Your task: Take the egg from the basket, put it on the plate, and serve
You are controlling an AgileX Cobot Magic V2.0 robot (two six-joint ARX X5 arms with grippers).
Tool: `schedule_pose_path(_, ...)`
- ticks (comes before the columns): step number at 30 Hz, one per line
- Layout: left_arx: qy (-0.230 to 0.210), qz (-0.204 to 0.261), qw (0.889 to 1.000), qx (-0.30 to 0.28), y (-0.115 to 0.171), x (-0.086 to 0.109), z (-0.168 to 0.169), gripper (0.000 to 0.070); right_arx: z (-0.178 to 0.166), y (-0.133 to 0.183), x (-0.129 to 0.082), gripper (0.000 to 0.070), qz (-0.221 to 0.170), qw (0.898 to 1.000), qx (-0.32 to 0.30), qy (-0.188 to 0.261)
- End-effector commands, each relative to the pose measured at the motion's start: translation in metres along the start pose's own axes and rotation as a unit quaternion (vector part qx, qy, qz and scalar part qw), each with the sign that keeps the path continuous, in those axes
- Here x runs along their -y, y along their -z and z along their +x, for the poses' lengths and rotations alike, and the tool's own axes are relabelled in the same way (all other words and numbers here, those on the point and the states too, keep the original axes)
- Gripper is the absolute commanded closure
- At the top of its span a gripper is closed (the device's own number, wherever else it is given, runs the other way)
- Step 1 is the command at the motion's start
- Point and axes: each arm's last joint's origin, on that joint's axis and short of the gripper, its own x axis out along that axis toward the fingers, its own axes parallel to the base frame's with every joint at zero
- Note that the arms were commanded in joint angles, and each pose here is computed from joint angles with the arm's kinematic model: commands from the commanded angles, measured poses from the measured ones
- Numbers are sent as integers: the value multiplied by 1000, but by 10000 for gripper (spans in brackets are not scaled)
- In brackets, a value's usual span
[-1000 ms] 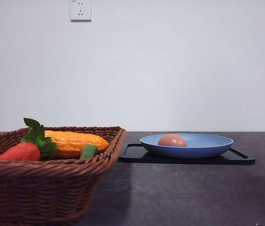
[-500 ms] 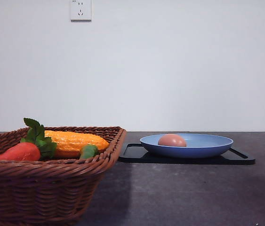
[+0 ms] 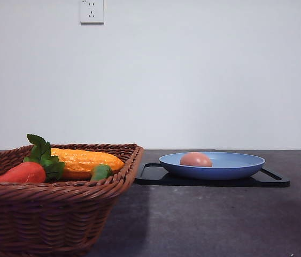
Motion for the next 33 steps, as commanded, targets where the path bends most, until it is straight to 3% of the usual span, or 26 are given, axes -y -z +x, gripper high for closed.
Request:
schedule_pose_path(1, -1, -1, 1000, -15, 9, -1, 3, 700, 1, 2, 0, 700, 8, 1000, -2, 1)
schedule_pose_path(33, -1, 0, 1000, -15, 9, -1, 3, 700, 1, 2, 0, 700, 8, 1000, -2, 1)
